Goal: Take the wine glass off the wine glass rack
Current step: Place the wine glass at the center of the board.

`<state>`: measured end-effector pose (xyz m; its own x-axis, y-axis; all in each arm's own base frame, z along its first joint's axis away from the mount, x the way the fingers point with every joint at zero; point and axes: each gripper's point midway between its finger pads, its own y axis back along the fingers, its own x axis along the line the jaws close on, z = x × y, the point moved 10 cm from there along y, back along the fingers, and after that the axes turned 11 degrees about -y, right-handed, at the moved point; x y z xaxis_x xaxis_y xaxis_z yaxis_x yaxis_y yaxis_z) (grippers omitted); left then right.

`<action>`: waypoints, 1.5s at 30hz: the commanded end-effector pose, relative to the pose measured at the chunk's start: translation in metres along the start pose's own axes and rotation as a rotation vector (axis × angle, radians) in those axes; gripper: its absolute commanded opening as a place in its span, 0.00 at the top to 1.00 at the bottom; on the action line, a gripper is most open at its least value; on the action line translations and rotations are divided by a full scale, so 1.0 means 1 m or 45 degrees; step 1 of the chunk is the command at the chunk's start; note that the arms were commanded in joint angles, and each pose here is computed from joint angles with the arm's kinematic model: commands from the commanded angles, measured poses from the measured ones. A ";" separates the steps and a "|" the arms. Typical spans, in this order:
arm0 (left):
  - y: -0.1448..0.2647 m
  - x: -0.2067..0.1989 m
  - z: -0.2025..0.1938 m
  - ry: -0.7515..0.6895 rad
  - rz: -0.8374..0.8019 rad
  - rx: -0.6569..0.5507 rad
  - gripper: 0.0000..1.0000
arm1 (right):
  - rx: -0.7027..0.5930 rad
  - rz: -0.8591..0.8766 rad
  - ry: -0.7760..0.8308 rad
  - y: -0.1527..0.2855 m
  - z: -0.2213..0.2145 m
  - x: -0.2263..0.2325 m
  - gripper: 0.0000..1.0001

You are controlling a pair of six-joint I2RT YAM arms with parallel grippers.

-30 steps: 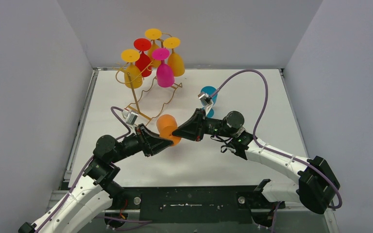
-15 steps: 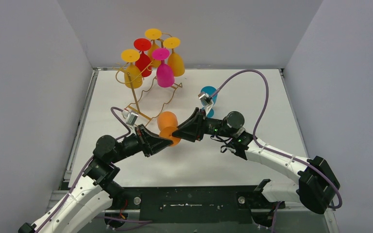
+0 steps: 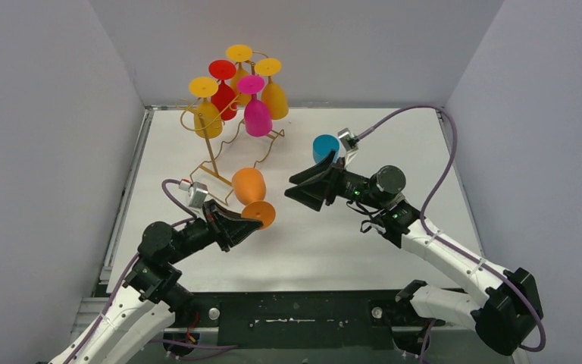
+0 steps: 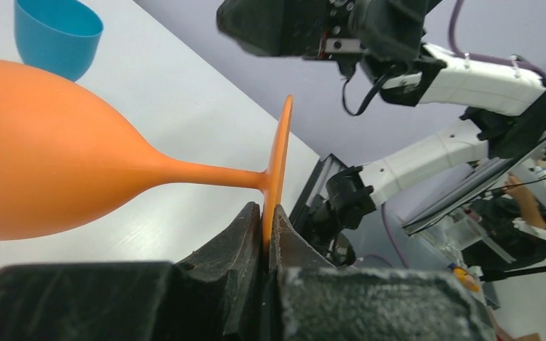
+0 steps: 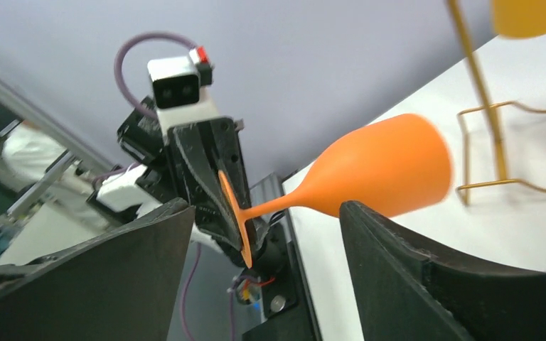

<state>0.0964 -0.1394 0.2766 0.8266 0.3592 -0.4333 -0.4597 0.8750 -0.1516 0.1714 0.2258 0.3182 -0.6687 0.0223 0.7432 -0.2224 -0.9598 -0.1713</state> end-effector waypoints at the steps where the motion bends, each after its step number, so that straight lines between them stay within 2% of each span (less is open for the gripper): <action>1: 0.003 0.005 0.000 -0.184 0.015 -0.016 1.00 | -0.144 -0.132 0.103 0.011 0.029 0.013 0.22; 4: 0.005 0.002 -0.009 -0.317 -0.180 -0.035 1.00 | -0.151 -0.306 0.157 0.015 0.034 0.005 0.20; 8: 0.008 0.005 -0.016 -0.432 -0.237 -0.049 1.00 | -0.127 -0.408 0.153 0.017 0.033 -0.002 0.12; 15: 0.011 0.006 -0.027 -0.671 -0.430 -0.065 1.00 | -0.041 -0.421 0.116 0.012 0.034 -0.006 0.01; 20: 0.012 0.009 -0.034 -0.804 -0.524 -0.049 1.00 | 0.110 -0.448 0.044 0.008 0.040 -0.014 0.00; 23: 0.012 0.010 -0.039 -0.821 -0.574 -0.023 1.00 | 0.173 -0.405 -0.017 0.007 0.043 -0.017 0.00; 31: 0.004 0.012 -0.041 -0.858 -0.730 0.060 1.00 | 0.303 -0.204 -0.137 0.007 0.055 -0.013 0.02; 36: 0.002 0.014 -0.045 -0.878 -0.767 0.060 1.00 | 0.357 -0.175 -0.166 0.004 0.057 -0.013 0.06; 41: 0.006 0.010 -0.045 -0.885 -0.814 0.058 1.00 | 0.388 -0.223 -0.233 0.001 0.056 -0.020 0.14; 45: 0.007 0.009 -0.047 -0.878 -0.849 0.057 1.00 | 0.429 -0.151 -0.288 -0.002 0.057 -0.018 0.24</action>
<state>0.0884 -0.1454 0.2186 0.9620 -0.0766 0.2620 0.1085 0.9880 -0.1095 0.2251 0.2087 0.3274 -0.4747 0.1896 0.8595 -0.0945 -0.9819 0.1644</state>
